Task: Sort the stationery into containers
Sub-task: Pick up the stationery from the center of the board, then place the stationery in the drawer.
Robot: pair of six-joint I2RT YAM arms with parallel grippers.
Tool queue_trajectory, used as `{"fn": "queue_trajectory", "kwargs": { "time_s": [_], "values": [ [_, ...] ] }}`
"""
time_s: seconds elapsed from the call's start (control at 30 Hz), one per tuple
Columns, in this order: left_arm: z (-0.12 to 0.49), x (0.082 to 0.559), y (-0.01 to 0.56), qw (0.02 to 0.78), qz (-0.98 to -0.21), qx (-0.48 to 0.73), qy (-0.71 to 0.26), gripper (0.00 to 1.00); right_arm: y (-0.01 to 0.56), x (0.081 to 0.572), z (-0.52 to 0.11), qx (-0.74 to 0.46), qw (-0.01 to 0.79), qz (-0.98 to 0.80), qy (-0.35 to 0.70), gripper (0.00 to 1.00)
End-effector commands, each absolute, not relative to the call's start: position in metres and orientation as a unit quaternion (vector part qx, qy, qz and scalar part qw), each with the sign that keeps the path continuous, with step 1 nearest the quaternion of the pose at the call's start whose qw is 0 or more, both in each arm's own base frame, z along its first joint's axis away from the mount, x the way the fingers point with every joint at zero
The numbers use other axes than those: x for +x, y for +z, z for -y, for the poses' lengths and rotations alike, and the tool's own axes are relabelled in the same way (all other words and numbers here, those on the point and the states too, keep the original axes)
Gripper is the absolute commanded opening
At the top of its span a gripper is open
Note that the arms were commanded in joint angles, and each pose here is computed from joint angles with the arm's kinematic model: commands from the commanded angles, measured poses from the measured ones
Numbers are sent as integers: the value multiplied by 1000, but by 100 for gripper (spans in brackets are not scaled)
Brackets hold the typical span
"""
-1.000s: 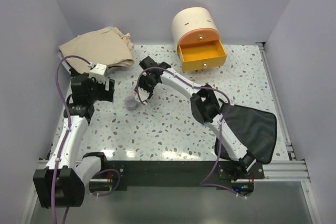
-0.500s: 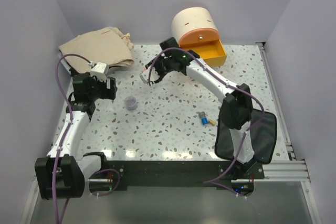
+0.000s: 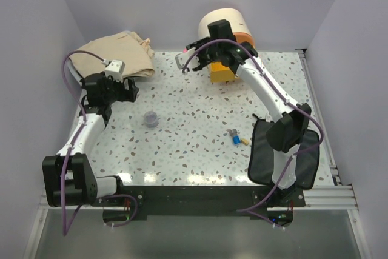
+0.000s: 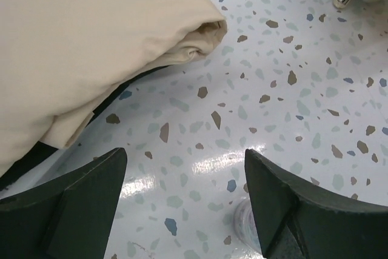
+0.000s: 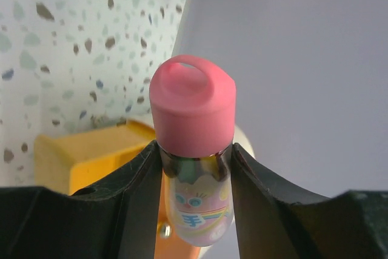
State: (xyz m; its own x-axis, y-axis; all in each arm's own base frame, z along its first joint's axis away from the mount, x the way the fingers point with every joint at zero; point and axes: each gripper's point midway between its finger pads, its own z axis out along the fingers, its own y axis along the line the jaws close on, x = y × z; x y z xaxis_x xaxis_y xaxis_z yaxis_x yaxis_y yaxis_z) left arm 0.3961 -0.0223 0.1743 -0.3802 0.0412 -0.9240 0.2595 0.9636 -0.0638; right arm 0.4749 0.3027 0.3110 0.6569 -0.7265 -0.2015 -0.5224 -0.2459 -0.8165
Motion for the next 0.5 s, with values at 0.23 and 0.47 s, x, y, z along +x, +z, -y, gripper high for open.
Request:
{"fn": "queue_trajectory", "kwargs": {
  "time_s": [0.23,0.47],
  "values": [
    [23,408,200,580,-802,90,-108,82,309,523,-206,-785,398,-440,-177,0],
    [22,408,198,578,-804,88,-105,82,276,533,-188,-791,365,-461,-167,0]
  ]
}}
